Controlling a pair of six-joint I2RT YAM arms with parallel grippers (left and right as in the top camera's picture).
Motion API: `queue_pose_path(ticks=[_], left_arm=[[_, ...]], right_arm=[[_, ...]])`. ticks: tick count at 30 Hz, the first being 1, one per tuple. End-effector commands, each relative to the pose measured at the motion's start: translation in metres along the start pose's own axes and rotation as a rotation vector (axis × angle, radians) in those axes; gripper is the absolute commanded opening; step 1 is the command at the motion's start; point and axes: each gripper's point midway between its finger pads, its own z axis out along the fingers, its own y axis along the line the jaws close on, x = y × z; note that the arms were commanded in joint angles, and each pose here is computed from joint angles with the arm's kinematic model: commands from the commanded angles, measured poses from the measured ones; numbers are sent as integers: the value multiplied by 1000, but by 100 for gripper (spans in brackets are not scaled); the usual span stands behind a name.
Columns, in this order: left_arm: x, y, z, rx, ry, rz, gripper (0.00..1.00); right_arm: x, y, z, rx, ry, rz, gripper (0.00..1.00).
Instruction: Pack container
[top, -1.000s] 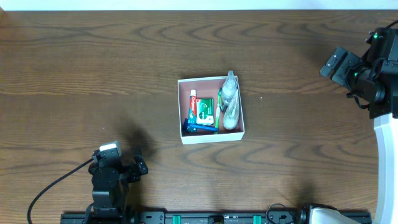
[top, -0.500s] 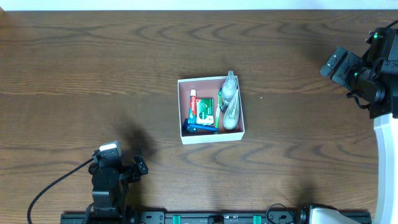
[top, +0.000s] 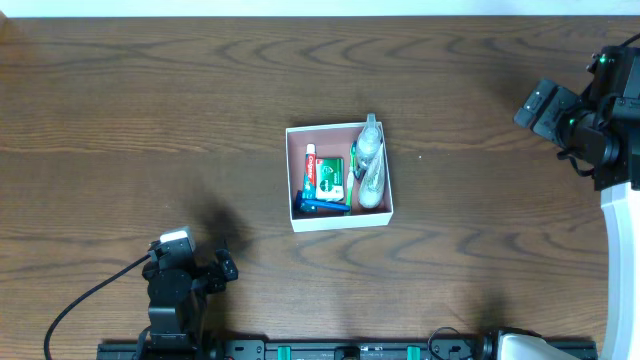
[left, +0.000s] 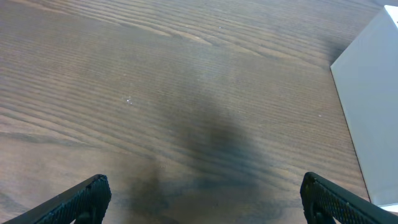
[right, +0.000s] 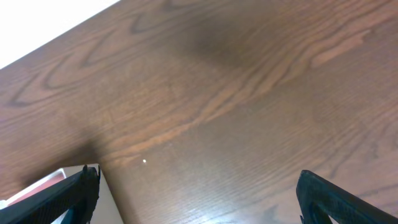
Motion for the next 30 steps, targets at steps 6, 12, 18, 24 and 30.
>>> queue_pose_path(ticks=[6,12,18,24,30], left_arm=[[3,0,2,2,4,6,98],[3,0,2,2,4,6,98],[3,0,2,2,4,5,98],[3,0,2,2,3,5,98],[3,0,2,2,4,6,98]], right_arm=[[12,-18,-41,-11,-164,-121,99],[68,-41,-34,-33,-229,-129,99],[138,-65,-13,-56,-228,-131,99],[188,-75,10,-112,-230,-136,99],[213,-81,30,-125,-220,-137,99]])
